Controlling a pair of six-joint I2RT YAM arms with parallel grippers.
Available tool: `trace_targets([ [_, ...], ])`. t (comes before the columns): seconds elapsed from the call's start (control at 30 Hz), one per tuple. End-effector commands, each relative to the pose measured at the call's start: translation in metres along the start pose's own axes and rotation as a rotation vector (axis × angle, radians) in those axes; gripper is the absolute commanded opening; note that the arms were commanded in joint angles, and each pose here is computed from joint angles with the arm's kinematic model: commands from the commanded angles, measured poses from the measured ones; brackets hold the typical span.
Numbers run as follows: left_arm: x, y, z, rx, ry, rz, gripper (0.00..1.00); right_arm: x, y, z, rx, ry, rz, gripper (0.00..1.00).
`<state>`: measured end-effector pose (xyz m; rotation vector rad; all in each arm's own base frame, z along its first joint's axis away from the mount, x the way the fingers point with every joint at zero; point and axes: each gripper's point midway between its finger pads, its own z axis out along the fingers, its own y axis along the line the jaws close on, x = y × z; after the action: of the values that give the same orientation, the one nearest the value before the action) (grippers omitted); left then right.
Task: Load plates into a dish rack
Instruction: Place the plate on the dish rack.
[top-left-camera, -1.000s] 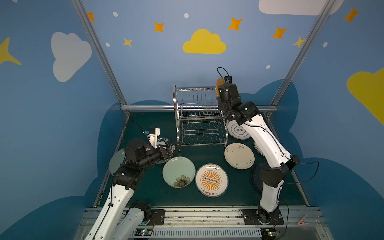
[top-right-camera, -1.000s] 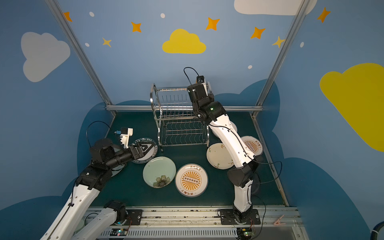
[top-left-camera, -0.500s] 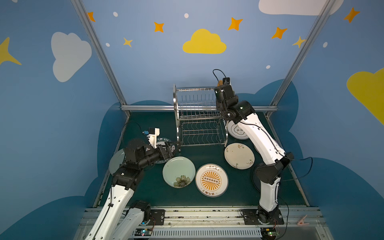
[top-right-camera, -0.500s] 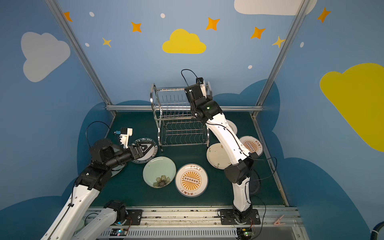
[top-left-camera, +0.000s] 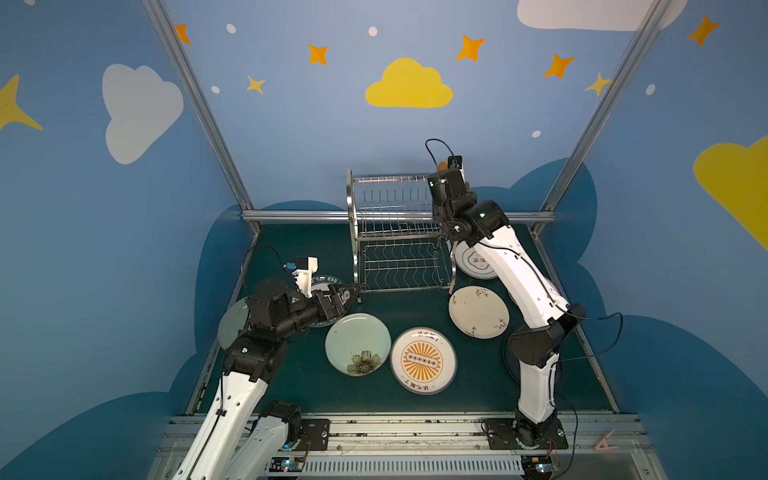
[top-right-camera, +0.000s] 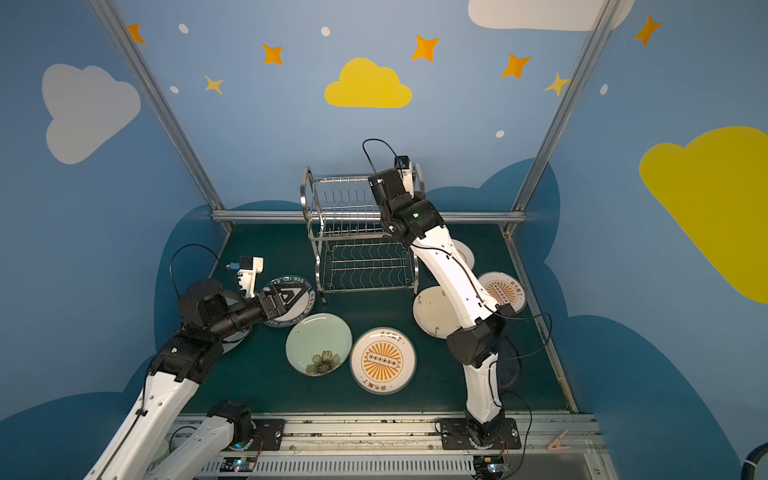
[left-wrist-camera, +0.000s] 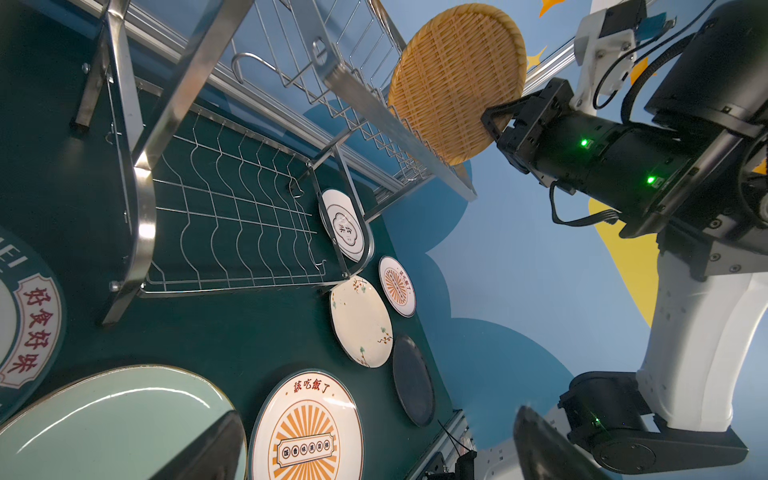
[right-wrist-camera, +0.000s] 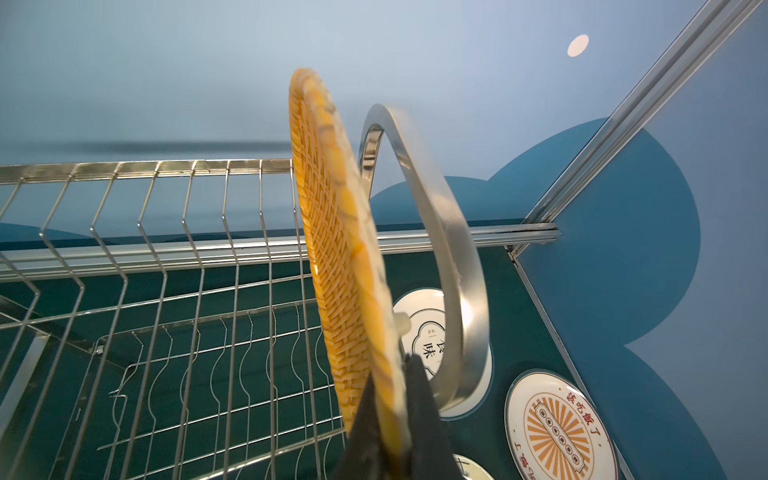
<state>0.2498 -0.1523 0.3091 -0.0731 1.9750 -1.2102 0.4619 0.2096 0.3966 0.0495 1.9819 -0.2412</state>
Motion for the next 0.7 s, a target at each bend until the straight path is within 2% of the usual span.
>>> trace_targets([
  [0.0, -0.0047, -0.0023, -0.0025, 0.009, -0.025, 0.011, 1.0, -0.0007, -0.0036, 0.0024, 0.015, 0.005, 0.038, 0.04],
  [0.53, -0.008, 0.001, -0.0041, -0.001, -0.038, -0.004, 1.0, 0.0021, 0.0019, -0.0054, -0.018, 0.021, 0.04, 0.18],
  [0.67, -0.0084, 0.0013, -0.0043, -0.001, -0.039, -0.006, 1.0, -0.0003, 0.0032, -0.0075, -0.031, 0.015, 0.032, 0.27],
])
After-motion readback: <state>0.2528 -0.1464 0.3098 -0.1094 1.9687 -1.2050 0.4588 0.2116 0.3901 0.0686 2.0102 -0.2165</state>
